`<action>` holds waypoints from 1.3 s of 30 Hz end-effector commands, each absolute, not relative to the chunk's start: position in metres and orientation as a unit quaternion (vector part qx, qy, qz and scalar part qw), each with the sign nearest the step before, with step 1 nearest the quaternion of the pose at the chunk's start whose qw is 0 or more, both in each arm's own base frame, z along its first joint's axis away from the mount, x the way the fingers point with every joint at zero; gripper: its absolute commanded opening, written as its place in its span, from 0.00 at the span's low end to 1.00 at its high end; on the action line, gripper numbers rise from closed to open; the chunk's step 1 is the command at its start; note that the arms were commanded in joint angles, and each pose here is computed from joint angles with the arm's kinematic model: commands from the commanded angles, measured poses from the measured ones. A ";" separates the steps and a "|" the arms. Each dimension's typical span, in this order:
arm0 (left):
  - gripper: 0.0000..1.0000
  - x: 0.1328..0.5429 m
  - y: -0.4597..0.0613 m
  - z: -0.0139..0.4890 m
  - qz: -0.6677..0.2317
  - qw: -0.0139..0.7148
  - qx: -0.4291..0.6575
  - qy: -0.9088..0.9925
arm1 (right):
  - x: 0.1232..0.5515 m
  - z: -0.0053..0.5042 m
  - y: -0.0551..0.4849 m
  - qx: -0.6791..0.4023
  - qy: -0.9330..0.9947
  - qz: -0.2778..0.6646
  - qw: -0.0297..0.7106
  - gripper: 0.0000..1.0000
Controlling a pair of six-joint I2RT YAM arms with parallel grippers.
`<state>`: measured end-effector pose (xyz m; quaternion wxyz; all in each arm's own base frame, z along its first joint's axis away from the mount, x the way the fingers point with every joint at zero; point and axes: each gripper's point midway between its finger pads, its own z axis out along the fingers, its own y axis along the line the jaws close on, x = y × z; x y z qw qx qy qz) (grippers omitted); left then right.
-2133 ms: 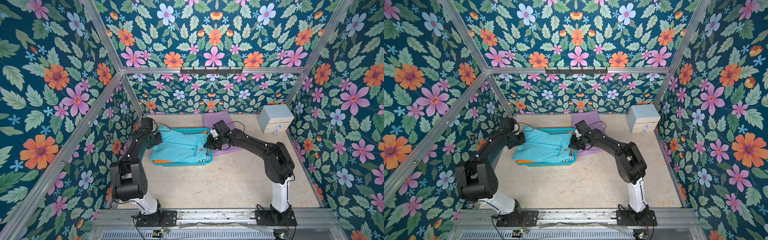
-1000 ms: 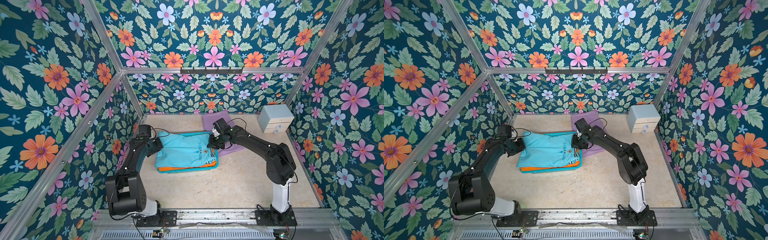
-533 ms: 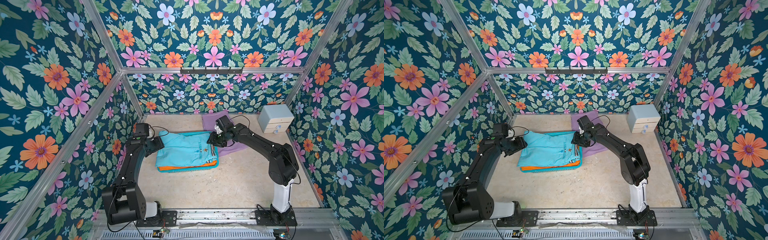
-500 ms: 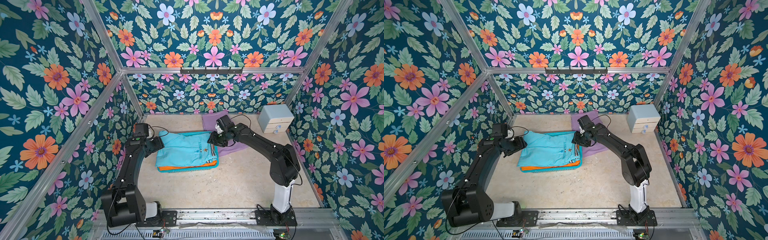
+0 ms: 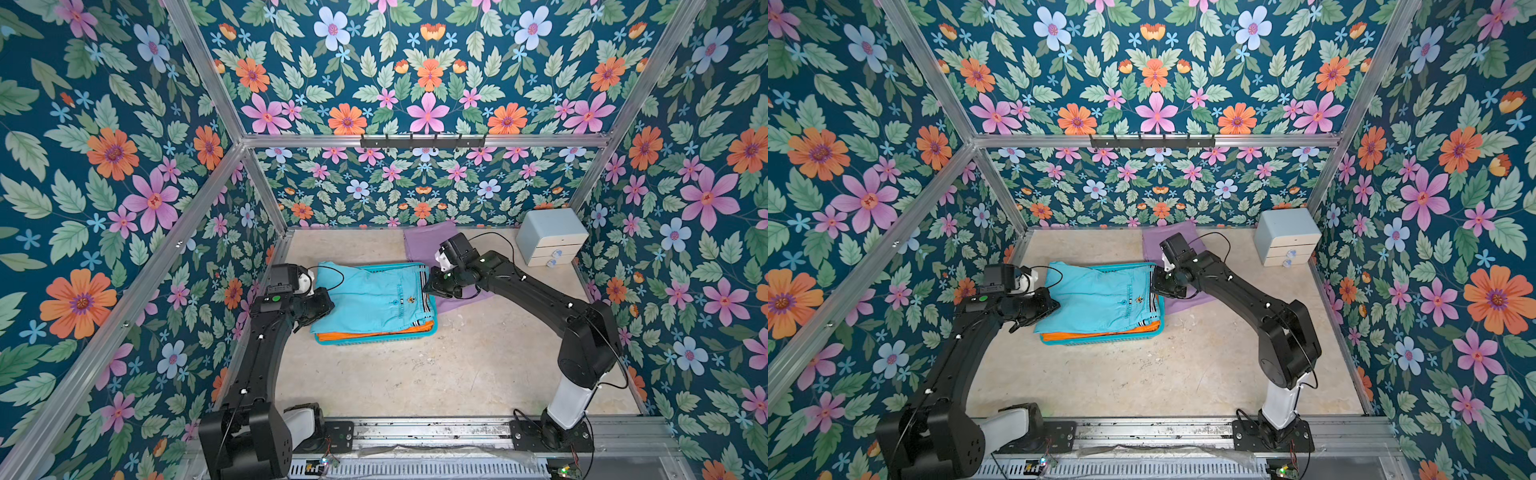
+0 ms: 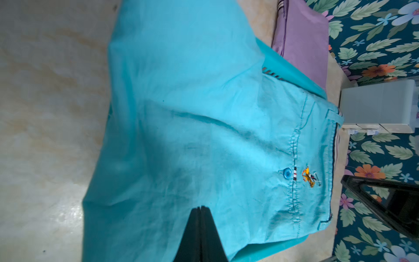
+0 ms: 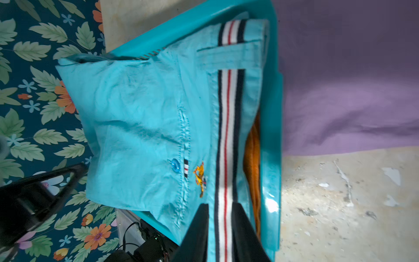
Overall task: Put the folded long pants in the basket
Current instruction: Place the long pant in the basket.
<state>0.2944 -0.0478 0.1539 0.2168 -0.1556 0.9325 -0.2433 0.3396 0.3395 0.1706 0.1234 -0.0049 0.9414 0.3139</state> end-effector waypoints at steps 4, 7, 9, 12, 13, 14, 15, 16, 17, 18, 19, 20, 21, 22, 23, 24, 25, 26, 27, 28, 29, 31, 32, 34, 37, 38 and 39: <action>0.00 0.277 -0.031 0.126 -0.189 0.196 -0.183 0.945 | 0.381 0.151 0.371 0.038 0.936 0.325 0.127 0.06; 0.00 0.266 -0.033 0.112 -0.188 0.182 -0.191 0.946 | 0.409 0.130 0.366 0.069 0.941 0.297 0.145 0.00; 0.00 0.266 -0.031 0.116 -0.173 0.183 -0.191 0.949 | 0.425 0.116 0.363 0.098 0.939 0.297 0.141 0.00; 0.00 0.263 -0.024 0.116 -0.150 0.178 -0.193 0.953 | 0.441 0.102 0.350 0.140 0.938 0.285 0.139 0.00; 0.00 0.261 -0.023 0.112 -0.147 0.173 -0.192 0.955 | 0.445 0.101 0.348 0.143 0.938 0.282 0.142 0.00; 0.00 0.260 -0.025 0.109 -0.152 0.168 -0.191 0.955 | 0.448 0.100 0.346 0.146 0.939 0.276 0.144 0.00; 0.00 0.260 -0.026 0.109 -0.153 0.167 -0.190 0.955 | 0.449 0.100 0.346 0.145 0.940 0.272 0.144 0.00; 0.00 0.260 -0.027 0.109 -0.149 0.167 -0.188 0.956 | 0.451 0.102 0.346 0.142 0.941 0.272 0.144 0.00; 0.00 0.260 -0.026 0.110 -0.148 0.169 -0.189 0.956 | 0.451 0.106 0.348 0.137 0.941 0.275 0.143 0.00; 0.00 0.260 -0.027 0.111 -0.151 0.171 -0.188 0.955 | 0.451 0.113 0.351 0.130 0.939 0.284 0.144 0.00; 0.00 0.261 -0.030 0.113 -0.158 0.171 -0.185 0.955 | 0.448 0.124 0.356 0.117 0.936 0.300 0.145 0.00; 0.00 0.263 -0.034 0.117 -0.173 0.174 -0.179 0.953 | 0.444 0.139 0.363 0.103 0.930 0.322 0.148 0.00; 0.00 0.268 -0.039 0.125 -0.187 0.180 -0.174 0.950 | 0.438 0.153 0.367 0.090 0.925 0.336 0.153 0.01; 0.00 0.275 -0.043 0.138 -0.202 0.194 -0.165 0.946 | 0.429 0.166 0.370 0.077 0.923 0.344 0.155 0.03; 0.00 0.286 -0.046 0.154 -0.214 0.214 -0.157 0.940 | 0.417 0.180 0.372 0.061 0.921 0.351 0.159 0.04; 0.00 0.297 -0.046 0.170 -0.220 0.233 -0.157 0.934 | 0.406 0.190 0.373 0.049 0.919 0.356 0.161 0.06; 0.00 0.310 -0.044 0.187 -0.222 0.252 -0.157 0.929 | 0.391 0.195 0.375 0.041 0.919 0.359 0.158 0.07; 0.00 0.322 -0.044 0.200 -0.225 0.264 -0.158 0.925 | 0.378 0.198 0.375 0.036 0.918 0.364 0.153 0.07; 0.00 0.334 -0.045 0.210 -0.231 0.272 -0.156 0.921 | 0.366 0.198 0.376 0.032 0.918 0.368 0.146 0.07; 0.00 0.347 -0.046 0.215 -0.239 0.277 -0.155 0.918 | 0.352 0.193 0.375 0.030 0.919 0.370 0.133 0.07; 0.00 0.360 -0.046 0.216 -0.243 0.274 -0.156 0.917 | 0.340 0.188 0.375 0.026 0.919 0.372 0.124 0.07; 0.00 0.380 -0.048 0.213 -0.250 0.262 -0.155 0.919 | 0.322 0.178 0.374 0.020 0.923 0.368 0.116 0.06; 0.00 0.391 -0.049 0.209 -0.252 0.263 -0.153 0.919 | 0.316 0.171 0.370 0.020 0.925 0.361 0.113 0.05; 0.00 0.409 -0.044 0.199 -0.243 0.265 -0.160 0.919 | 0.309 0.159 0.364 0.025 0.929 0.352 0.110 0.03; 0.00 0.430 -0.045 0.180 -0.248 0.254 -0.160 0.921 | 0.304 0.141 0.352 0.028 0.936 0.332 0.112 0.01; 0.00 0.435 -0.044 0.172 -0.247 0.246 -0.162 0.923 | 0.301 0.135 0.350 0.025 0.938 0.328 0.108 0.01; 0.00 0.439 -0.044 0.167 -0.246 0.241 -0.165 0.924 | 0.299 0.129 0.347 0.025 0.940 0.323 0.105 0.01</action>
